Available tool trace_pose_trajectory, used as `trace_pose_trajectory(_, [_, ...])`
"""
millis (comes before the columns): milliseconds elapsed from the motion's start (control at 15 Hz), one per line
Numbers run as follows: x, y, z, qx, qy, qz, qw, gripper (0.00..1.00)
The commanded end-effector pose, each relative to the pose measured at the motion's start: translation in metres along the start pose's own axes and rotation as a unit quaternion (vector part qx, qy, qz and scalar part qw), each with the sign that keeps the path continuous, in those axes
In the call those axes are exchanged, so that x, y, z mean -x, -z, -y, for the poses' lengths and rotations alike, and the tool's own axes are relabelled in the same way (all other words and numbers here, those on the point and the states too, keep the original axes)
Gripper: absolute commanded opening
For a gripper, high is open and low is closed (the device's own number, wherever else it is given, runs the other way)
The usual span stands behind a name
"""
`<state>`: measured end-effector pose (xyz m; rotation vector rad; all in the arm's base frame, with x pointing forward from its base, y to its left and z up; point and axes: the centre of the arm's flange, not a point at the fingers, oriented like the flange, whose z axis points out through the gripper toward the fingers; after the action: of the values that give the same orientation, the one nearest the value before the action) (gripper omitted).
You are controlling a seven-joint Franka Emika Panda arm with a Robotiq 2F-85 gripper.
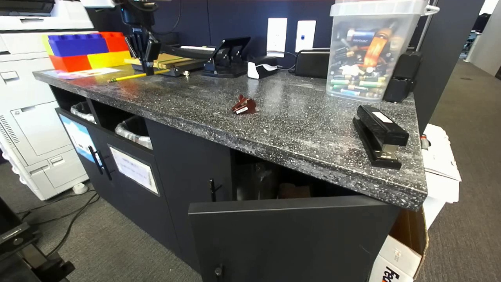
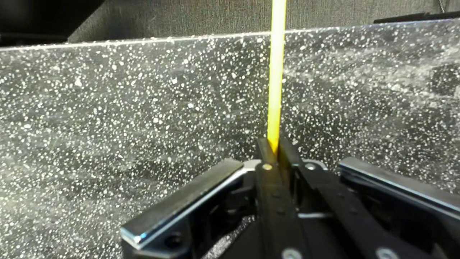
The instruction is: Move the pencil to the left
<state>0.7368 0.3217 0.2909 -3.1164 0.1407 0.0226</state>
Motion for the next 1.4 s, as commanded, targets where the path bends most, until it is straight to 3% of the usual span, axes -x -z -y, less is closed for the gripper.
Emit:
trace_pose_trajectory(0, [-0.061, -0.004, 0.045, -0.001, -0.02, -0.014, 0.9997, 0.02])
trace_pose_trajectory(533, [-0.074, -0.028, 0.046, -0.046, -0.062, -0.063, 0.995, 0.02])
trace_pose_trajectory(800, [-0.082, -0.051, 0.042, -0.065, -0.103, -0.062, 0.9906, 0.02])
trace_pose_trajectory(1333, [-0.102, -0.063, 0.021, -0.123, -0.206, -0.081, 0.9674, 0.02])
